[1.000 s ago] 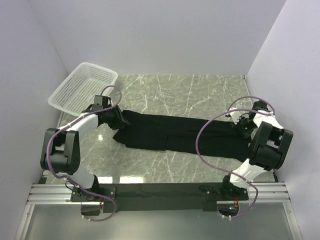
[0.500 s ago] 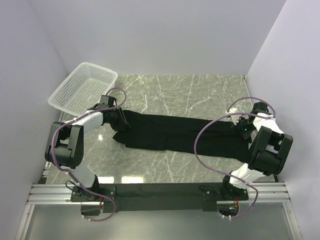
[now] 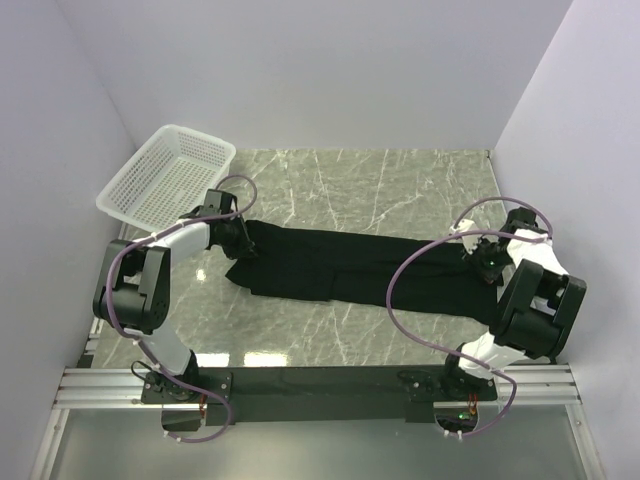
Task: Fold and stack the t-shirts
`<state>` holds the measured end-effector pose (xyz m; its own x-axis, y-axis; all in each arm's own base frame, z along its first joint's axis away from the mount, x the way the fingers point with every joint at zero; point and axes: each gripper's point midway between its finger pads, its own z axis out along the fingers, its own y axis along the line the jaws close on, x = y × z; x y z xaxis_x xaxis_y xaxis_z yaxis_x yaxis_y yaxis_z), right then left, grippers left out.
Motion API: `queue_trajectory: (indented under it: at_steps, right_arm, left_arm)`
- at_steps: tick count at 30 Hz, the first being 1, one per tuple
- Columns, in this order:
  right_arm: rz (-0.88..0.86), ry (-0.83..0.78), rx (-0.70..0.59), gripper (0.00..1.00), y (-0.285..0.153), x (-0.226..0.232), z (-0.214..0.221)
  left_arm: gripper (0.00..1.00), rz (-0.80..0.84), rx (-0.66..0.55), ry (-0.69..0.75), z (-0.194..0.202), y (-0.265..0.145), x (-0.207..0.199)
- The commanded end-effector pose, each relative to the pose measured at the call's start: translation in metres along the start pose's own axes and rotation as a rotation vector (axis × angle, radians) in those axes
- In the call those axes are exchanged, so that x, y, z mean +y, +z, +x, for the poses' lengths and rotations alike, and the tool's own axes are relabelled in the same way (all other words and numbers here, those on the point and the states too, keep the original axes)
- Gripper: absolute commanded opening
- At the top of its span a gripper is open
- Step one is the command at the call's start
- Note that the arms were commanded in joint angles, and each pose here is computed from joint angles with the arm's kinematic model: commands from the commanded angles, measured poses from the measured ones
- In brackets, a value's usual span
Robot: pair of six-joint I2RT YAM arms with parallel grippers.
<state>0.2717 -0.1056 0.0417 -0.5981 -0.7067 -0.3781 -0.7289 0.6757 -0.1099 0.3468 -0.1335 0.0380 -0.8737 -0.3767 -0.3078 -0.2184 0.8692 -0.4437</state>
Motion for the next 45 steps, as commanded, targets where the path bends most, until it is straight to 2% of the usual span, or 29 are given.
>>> queue_trajectory:
  at_steps: [1, 6, 11, 16, 19, 24, 30, 36, 41, 45]
  right_arm:
    - [-0.008, -0.010, -0.029, 0.00, -0.021, 0.001, -0.006]
    - [0.005, -0.005, -0.069, 0.00, -0.042, 0.006, -0.010]
    - [0.026, -0.007, -0.108, 0.00, -0.067, 0.022, -0.013]
    - [0.061, -0.007, -0.138, 0.00, -0.077, 0.042, -0.011]
    - [0.057, -0.001, -0.143, 0.00, -0.076, 0.052, -0.009]
    - [0.108, -0.010, -0.211, 0.00, -0.106, 0.063, -0.020]
    - [0.101, 0.010, -0.270, 0.00, -0.136, 0.086, -0.029]
    - [0.025, 0.011, -0.183, 0.00, -0.133, 0.124, -0.007]
    - [0.054, 0.016, -0.120, 0.00, -0.135, 0.131, 0.005]
    - [0.110, -0.044, -0.014, 0.00, -0.142, 0.132, 0.022]
  left_arm:
    - [0.01, 0.049, -0.068, 0.029, -0.019, -0.013, -0.019]
    - [0.01, 0.087, -0.087, 0.025, -0.012, -0.045, -0.026]
    - [0.01, 0.125, -0.063, 0.000, 0.012, -0.076, -0.025]
    - [0.01, 0.102, -0.080, -0.024, 0.030, -0.094, -0.010]
    - [0.01, 0.119, -0.084, -0.046, 0.031, -0.097, -0.006]
    - [0.01, 0.153, -0.123, -0.040, 0.027, -0.127, -0.011]
    - [0.01, 0.147, -0.127, -0.088, 0.042, -0.158, 0.002]
    - [0.01, 0.166, -0.119, -0.138, 0.055, -0.174, 0.001]
    - [0.01, 0.214, -0.120, -0.152, 0.054, -0.187, -0.011]
    - [0.01, 0.151, -0.142, -0.203, 0.056, -0.196, -0.003]
